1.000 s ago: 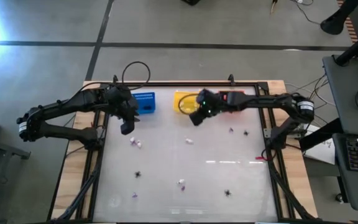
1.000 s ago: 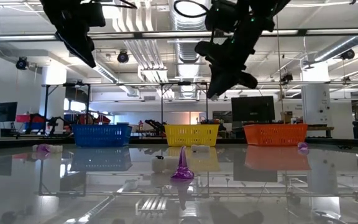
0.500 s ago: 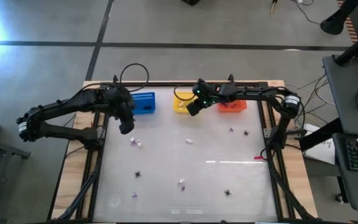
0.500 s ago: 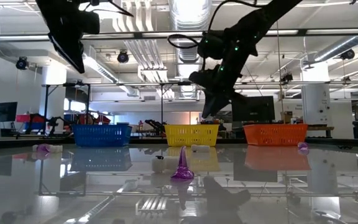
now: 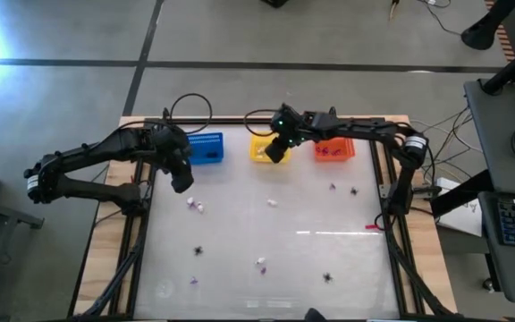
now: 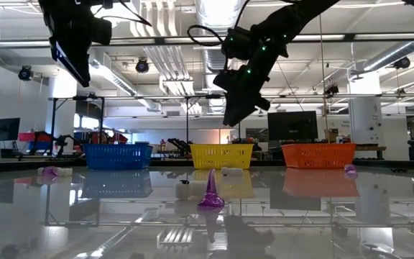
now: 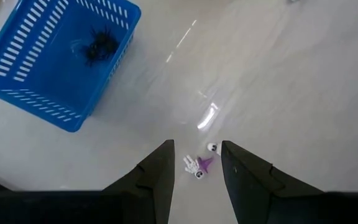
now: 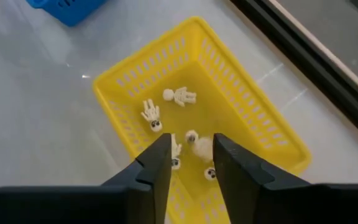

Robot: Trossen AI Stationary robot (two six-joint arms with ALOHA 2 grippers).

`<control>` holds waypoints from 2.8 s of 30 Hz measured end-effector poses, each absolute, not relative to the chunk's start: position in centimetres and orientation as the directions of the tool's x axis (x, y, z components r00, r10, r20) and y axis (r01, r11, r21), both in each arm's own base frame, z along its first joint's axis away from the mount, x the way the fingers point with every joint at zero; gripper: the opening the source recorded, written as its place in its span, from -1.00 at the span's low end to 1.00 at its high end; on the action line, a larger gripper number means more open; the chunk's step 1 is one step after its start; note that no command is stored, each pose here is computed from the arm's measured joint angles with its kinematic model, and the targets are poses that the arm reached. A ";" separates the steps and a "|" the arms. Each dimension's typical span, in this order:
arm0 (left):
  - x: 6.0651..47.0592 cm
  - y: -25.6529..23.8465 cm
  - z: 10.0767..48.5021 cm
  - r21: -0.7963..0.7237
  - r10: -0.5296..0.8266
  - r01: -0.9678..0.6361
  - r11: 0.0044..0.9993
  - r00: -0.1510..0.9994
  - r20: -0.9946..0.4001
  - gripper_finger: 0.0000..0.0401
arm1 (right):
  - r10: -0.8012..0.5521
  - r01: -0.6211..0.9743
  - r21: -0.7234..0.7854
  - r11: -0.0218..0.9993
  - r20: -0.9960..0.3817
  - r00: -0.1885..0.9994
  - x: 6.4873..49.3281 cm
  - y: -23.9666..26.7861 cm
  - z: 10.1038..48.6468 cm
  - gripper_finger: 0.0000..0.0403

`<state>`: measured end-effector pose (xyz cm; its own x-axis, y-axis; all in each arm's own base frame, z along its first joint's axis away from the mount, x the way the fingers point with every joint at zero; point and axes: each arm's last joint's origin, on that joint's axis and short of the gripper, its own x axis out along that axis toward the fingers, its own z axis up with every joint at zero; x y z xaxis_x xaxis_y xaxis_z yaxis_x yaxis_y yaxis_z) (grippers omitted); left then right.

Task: Sort Halloween decoration
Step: Put the white skeleton toy into the yellow bin

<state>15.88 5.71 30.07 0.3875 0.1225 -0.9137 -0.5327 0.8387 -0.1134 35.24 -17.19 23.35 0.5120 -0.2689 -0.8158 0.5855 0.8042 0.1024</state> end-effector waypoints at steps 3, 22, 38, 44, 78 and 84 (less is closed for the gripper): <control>15.9 5.7 30.1 -0.118 0.121 -0.543 0.831 0.385 -0.915 -0.43 | -0.264 0.573 0.087 0.815 -0.825 0.501 35.2 -17.2 24.1 -0.40; 16.8 4.8 29.4 -0.292 -0.016 -0.581 0.760 0.433 -0.901 -0.40 | -0.205 0.565 0.050 0.824 -0.903 0.379 34.1 -16.6 25.9 -0.38; 16.8 2.5 25.6 -0.323 -0.053 -0.871 0.370 0.327 -0.943 -0.33 | -0.125 0.672 0.056 0.739 -0.968 0.219 32.6 -15.6 25.4 -0.37; 16.6 2.4 23.1 -0.291 -0.023 -0.925 0.247 0.294 -0.955 -0.33 | -0.108 0.694 0.057 0.718 -0.975 0.192 32.2 -14.8 25.7 -0.37; 20.6 0.4 15.8 -0.284 -0.060 -0.933 0.222 0.278 -0.959 -0.36 | -0.078 0.648 0.092 0.756 -0.970 0.229 32.7 -8.5 28.0 -0.37; 20.6 0.4 14.6 -0.198 -0.064 -0.956 0.216 0.189 -0.980 -0.41 | -0.078 0.646 0.092 0.758 -0.970 0.229 32.8 -8.4 28.0 -0.37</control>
<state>20.57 0.39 14.62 0.1889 -0.0638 -0.9799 -0.9560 0.2161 -0.1983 32.75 -8.38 27.99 0.2288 -0.0776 -0.9704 0.6458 0.7580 0.0917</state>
